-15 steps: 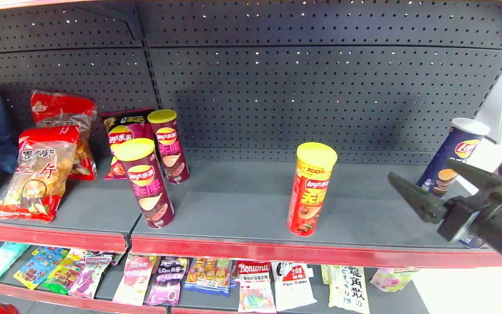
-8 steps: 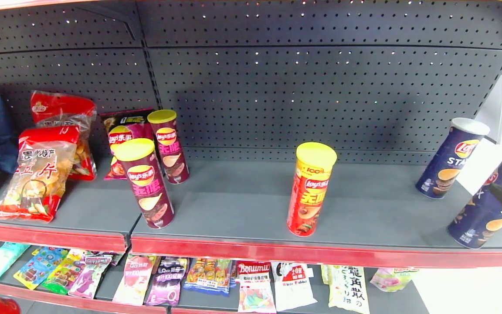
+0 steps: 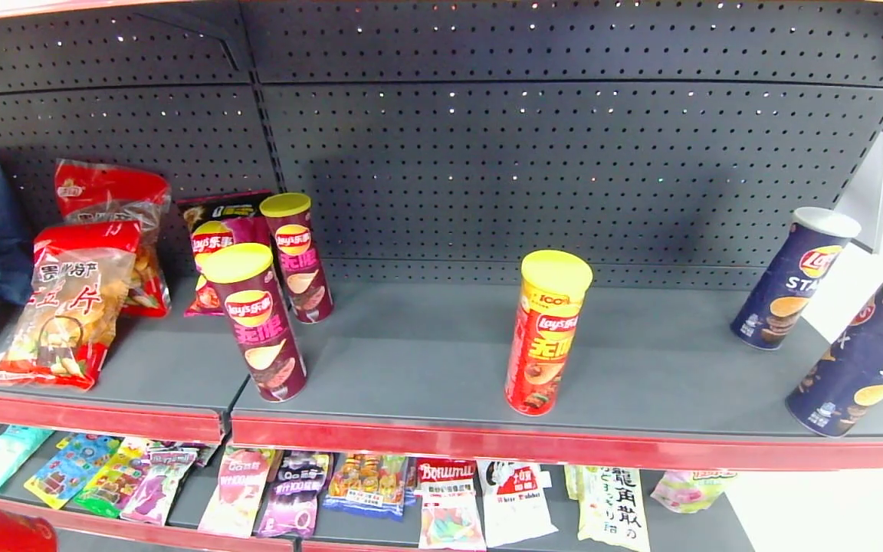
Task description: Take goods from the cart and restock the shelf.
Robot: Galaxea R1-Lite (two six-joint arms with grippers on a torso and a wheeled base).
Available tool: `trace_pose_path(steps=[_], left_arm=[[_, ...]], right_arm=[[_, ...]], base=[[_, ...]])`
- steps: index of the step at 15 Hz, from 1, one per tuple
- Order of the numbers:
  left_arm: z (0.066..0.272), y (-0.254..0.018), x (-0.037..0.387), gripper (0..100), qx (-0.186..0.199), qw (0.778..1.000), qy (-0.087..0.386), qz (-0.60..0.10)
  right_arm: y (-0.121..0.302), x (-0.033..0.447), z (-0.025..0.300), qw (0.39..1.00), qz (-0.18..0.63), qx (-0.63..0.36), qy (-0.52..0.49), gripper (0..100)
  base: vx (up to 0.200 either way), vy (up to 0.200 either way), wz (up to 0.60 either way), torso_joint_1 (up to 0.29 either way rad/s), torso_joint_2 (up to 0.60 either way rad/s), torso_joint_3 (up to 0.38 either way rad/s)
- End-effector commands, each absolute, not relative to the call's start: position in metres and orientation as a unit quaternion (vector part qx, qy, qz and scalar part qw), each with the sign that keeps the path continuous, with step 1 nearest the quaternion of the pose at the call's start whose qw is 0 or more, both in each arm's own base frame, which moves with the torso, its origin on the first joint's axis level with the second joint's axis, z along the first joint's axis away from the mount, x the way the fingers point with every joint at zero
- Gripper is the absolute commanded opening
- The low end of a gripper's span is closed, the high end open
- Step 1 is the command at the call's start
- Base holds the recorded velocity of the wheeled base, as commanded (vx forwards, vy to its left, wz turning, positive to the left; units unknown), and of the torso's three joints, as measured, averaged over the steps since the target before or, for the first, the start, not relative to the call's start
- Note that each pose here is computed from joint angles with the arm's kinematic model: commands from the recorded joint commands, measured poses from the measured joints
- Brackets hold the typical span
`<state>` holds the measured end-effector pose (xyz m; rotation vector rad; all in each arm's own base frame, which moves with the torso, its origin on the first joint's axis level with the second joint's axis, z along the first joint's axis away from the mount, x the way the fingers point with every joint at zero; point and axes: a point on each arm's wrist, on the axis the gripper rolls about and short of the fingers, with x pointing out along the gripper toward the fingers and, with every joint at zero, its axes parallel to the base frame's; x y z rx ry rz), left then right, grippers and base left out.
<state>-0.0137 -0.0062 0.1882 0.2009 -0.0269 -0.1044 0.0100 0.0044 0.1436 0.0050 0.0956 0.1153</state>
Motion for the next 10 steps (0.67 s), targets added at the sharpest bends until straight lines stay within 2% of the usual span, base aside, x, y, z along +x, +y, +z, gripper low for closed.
trace_pose_path(steps=[1, 3, 5, 10], left_arm=[[0.187, -0.006, -0.011, 0, 0.098, 0.993, -0.006, -0.061], [0.185, -0.007, -0.011, 0, 0.097, 0.992, -0.006, -0.076], [0.185, -0.007, -0.011, 0, 0.083, 0.993, -0.003, -0.085], [0.165, -0.008, -0.016, 0, 0.061, 0.994, 0.002, -0.089]], right_arm=[[0.006, -0.013, 0.112, 0.995, 0.103, -0.011, 0.005, 100], [0.006, -0.017, 0.082, 0.996, 0.086, -0.031, 0.006, 100], [0.001, -0.017, 0.081, 0.999, -0.016, -0.025, 0.020, 100], [0.001, -0.017, 0.077, 0.999, -0.018, 0.003, 0.038, 100]], base=[[0.000, 0.000, 0.00, 0.000, 0.00, 0.000], [0.000, 0.000, 0.00, 0.000, 0.00, 0.000], [0.000, 0.000, 0.00, 0.000, 0.00, 0.000], [0.000, 0.000, 0.00, 0.000, 0.00, 0.000]])
